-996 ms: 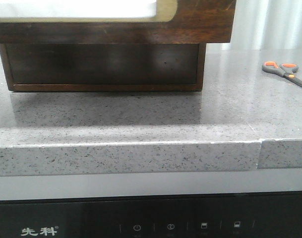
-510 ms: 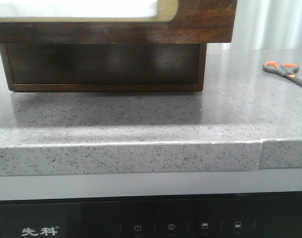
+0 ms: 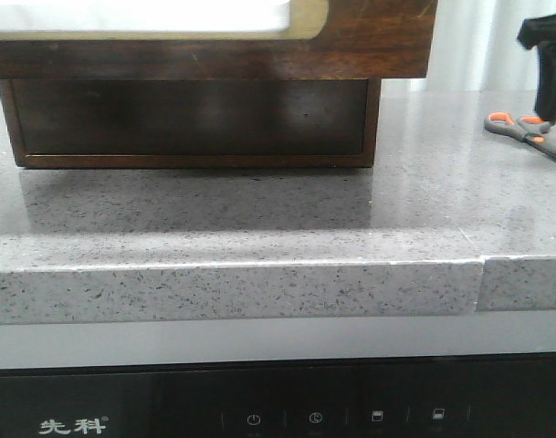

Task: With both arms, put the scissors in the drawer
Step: 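Lower the right gripper onto the scissors and grasp them, then carry the scissors with the right gripper over the open drawer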

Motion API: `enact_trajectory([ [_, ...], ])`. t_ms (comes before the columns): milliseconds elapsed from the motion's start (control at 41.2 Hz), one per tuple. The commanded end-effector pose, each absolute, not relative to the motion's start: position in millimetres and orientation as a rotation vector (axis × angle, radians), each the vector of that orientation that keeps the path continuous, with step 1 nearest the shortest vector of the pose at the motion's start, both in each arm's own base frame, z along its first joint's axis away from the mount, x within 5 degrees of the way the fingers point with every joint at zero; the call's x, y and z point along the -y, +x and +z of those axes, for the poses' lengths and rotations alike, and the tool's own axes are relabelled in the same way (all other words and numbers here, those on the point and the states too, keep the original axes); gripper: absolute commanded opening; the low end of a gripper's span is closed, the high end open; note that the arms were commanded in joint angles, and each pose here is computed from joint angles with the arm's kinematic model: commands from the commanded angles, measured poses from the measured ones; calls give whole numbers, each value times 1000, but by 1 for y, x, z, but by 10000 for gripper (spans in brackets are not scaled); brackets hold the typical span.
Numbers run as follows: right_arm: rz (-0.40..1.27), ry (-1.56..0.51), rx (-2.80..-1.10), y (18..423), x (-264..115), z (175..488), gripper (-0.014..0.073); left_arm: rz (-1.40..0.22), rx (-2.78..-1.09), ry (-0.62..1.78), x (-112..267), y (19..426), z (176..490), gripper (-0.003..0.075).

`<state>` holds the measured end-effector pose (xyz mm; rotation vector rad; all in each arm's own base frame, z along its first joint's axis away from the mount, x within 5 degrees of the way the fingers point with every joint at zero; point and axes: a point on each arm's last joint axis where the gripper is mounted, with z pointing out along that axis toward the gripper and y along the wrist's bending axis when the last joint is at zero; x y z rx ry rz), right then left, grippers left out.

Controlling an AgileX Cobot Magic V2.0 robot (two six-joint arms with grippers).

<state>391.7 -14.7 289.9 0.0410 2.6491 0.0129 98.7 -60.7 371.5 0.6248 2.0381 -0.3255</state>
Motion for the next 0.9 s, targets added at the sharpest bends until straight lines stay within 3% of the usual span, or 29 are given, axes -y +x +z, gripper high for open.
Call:
enact_trajectory([
  [0,7,35,-2562,404,18,312,509,-360,-1936,583,62,99,388,491],
  [219,11,34,-2610,431,19,297,373,-360,-1936,583,62,99,388,491],
  [534,22,36,-2644,449,19,285,333,-360,-1936,583,62,99,388,491],
  [729,23,37,-2665,449,20,283,150,-360,-1936,583,62,99,388,491],
  [874,23,37,-2667,449,20,285,72,-360,-1936,583,62,99,388,491],
])
